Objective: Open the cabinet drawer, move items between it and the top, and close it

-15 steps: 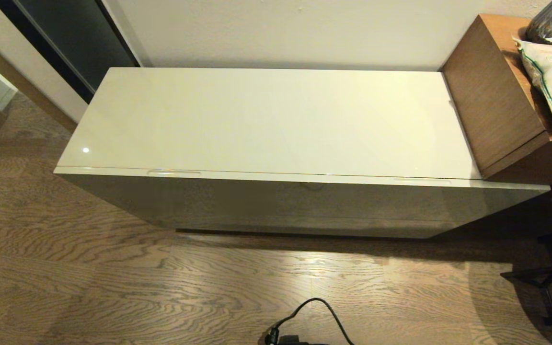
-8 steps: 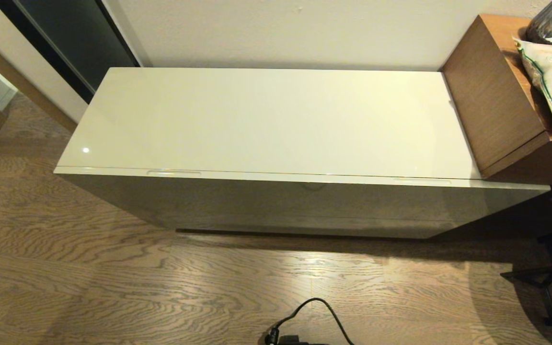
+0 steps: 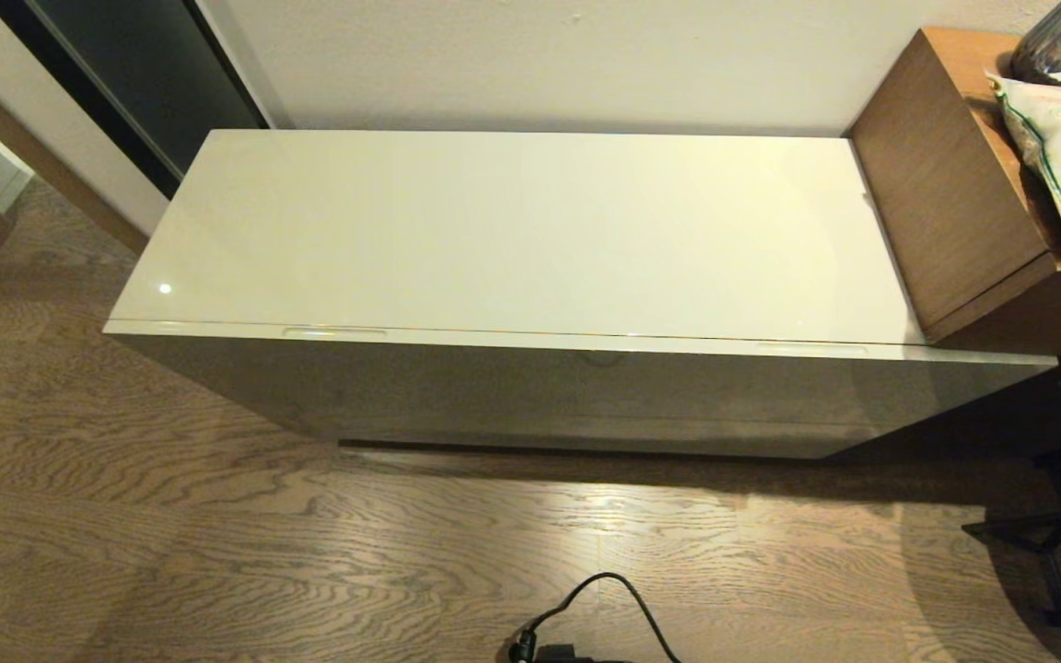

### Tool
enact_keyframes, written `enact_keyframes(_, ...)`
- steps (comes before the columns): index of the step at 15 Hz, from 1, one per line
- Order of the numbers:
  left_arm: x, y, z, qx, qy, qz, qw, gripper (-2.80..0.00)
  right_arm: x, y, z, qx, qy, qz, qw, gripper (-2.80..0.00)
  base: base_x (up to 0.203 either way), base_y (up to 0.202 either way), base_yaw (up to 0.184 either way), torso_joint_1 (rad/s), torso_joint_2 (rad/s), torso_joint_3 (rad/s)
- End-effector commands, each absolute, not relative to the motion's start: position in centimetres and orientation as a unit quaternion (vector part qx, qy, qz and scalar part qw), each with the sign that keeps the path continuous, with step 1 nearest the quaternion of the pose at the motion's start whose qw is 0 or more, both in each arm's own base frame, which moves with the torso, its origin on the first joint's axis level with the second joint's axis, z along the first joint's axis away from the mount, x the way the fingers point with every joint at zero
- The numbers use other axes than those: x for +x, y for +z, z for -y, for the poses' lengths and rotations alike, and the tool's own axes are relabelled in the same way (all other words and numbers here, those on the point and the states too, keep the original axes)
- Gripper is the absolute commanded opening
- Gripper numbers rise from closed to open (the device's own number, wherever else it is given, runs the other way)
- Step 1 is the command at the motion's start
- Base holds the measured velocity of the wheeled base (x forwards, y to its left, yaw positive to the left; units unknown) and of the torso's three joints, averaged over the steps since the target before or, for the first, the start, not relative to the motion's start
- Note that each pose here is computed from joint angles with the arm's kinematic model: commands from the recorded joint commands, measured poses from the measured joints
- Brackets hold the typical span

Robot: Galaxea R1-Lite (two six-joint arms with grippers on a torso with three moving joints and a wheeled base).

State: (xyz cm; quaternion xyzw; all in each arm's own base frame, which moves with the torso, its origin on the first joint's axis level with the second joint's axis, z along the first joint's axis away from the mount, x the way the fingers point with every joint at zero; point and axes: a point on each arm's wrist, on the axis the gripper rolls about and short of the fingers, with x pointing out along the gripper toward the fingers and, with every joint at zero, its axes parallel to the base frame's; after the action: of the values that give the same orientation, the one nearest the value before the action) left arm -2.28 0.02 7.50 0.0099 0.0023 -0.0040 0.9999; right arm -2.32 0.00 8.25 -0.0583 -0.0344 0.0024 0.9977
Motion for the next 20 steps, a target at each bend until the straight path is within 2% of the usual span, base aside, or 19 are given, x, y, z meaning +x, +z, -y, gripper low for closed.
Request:
enact_keyframes(1,-2.28,7.50,-0.02,0.010,-0.004,-0.002,1.000,-2.80,-2.33,8.27,0.01,-0.060,0.002,0.035,0.998,-2.80,0.000,0.000,0.000,0.000,0.00,0.000)
enact_keyframes(17,-2.28,7.50,-0.02,0.010,-0.004,-0.002,1.000,-2.80,-2.33,8.28,0.00,-0.061,0.003,0.035,0.997,-2.80,0.000,0.000,0.000,0.000,0.00,0.000)
enact_keyframes(20,-2.28,7.49,-0.02,0.010,-0.004,-0.003,1.000,-2.80,-2.32,8.13,0.01,-0.033,0.003,0.029,0.999,-2.80,0.000,0.000,0.000,0.000,0.00,0.000)
